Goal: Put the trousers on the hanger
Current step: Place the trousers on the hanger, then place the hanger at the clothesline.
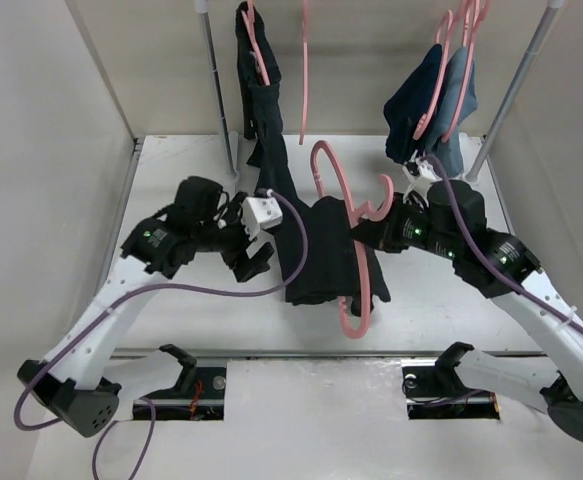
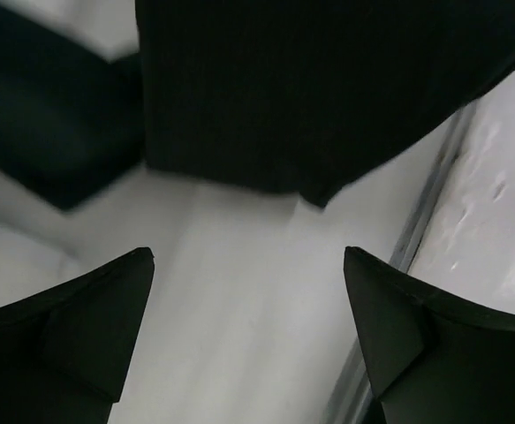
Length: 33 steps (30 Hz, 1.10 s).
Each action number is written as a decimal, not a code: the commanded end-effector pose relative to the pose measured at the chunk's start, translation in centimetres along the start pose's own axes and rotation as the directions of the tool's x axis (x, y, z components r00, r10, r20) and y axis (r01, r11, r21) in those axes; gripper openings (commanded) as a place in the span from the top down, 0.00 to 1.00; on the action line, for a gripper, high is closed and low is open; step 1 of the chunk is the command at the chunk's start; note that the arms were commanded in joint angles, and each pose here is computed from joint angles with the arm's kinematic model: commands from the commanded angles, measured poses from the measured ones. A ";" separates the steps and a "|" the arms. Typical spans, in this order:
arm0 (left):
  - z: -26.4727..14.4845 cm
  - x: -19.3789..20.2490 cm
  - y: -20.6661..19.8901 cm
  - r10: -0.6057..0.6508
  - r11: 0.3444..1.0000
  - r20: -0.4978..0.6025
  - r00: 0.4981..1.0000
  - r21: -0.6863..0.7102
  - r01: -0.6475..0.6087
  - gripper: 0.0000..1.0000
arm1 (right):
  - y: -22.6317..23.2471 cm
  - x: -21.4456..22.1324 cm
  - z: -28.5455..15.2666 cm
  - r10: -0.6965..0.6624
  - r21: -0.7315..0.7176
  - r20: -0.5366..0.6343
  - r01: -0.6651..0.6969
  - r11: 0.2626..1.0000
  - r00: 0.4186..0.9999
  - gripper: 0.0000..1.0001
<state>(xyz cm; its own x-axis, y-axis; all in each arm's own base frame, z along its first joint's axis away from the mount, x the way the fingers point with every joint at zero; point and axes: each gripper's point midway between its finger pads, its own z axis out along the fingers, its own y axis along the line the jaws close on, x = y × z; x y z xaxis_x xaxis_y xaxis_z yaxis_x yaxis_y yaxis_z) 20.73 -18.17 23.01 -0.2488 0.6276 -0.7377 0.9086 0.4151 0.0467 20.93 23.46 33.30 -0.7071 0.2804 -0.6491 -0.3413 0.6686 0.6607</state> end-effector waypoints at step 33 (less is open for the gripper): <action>2.2 -18.1 -12.1 -0.390 0.739 0.160 0.907 0.642 0.204 0.60 | 7.9 -11.5 -0.3 -0.004 0.145 0.393 -0.058 0.988 0.919 1.00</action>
<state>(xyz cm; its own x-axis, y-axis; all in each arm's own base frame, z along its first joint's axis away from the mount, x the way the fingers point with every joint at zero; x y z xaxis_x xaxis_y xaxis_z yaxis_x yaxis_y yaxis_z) 15.71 -36.00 34.43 -0.5444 0.2992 -0.7837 0.8281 0.0426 -0.5589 25.48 25.96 38.95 -0.5573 0.3498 -0.7530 -0.1588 0.8453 0.5102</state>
